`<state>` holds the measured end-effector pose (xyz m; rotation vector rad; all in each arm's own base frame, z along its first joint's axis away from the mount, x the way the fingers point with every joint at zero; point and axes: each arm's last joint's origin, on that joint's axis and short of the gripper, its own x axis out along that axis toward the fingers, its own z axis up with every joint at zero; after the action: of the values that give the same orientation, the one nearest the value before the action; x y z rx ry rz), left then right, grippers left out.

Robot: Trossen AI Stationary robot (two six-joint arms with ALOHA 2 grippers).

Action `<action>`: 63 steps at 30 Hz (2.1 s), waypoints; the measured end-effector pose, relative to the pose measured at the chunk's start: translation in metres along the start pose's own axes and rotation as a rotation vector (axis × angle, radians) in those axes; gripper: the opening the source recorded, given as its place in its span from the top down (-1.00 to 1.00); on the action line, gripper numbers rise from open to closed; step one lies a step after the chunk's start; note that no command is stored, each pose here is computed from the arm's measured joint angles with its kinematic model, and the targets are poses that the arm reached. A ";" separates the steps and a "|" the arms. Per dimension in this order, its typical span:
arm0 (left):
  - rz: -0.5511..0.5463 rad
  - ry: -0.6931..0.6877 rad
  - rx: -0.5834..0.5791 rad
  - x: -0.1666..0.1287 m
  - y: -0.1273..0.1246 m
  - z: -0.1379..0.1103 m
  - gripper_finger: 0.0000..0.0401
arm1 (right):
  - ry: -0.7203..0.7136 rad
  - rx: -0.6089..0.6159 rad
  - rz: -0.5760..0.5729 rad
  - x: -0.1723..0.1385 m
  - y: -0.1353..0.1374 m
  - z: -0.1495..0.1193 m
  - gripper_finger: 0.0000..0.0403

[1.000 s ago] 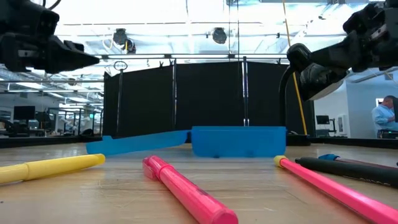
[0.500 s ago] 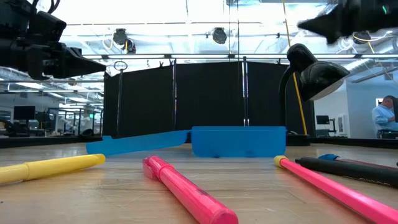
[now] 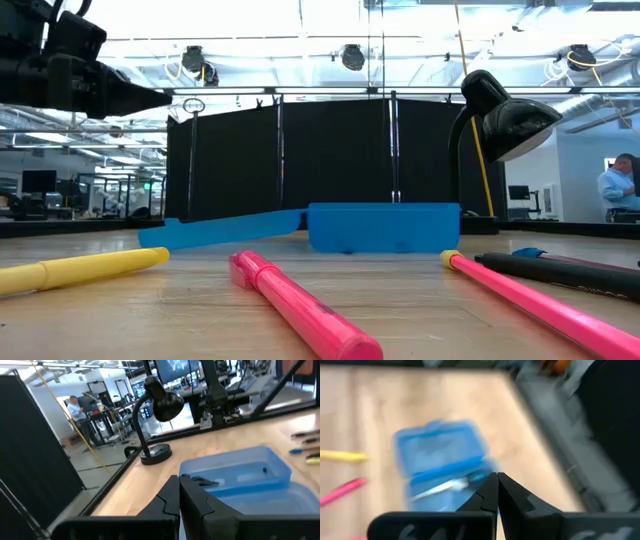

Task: Pick & place school supplies into a supply box
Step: Put the right transparent pen into the blue supply box

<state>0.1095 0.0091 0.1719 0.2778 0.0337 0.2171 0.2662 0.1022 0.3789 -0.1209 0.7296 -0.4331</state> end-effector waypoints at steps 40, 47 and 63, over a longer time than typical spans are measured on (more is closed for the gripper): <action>0.032 -0.139 -0.131 -0.001 0.004 0.014 0.97 | 0.850 0.944 -0.215 0.040 0.171 -0.159 0.41; 0.030 -0.130 -0.132 -0.001 0.004 0.013 0.97 | 0.868 0.987 -0.224 0.040 0.172 -0.158 0.15; 0.030 -0.130 -0.133 -0.001 0.004 0.013 0.97 | 0.873 1.026 -0.149 0.067 0.175 -0.197 0.21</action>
<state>0.1087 0.0091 0.1853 0.1591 -0.1130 0.2296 0.2387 0.2406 0.1468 1.0438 1.2606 -0.9775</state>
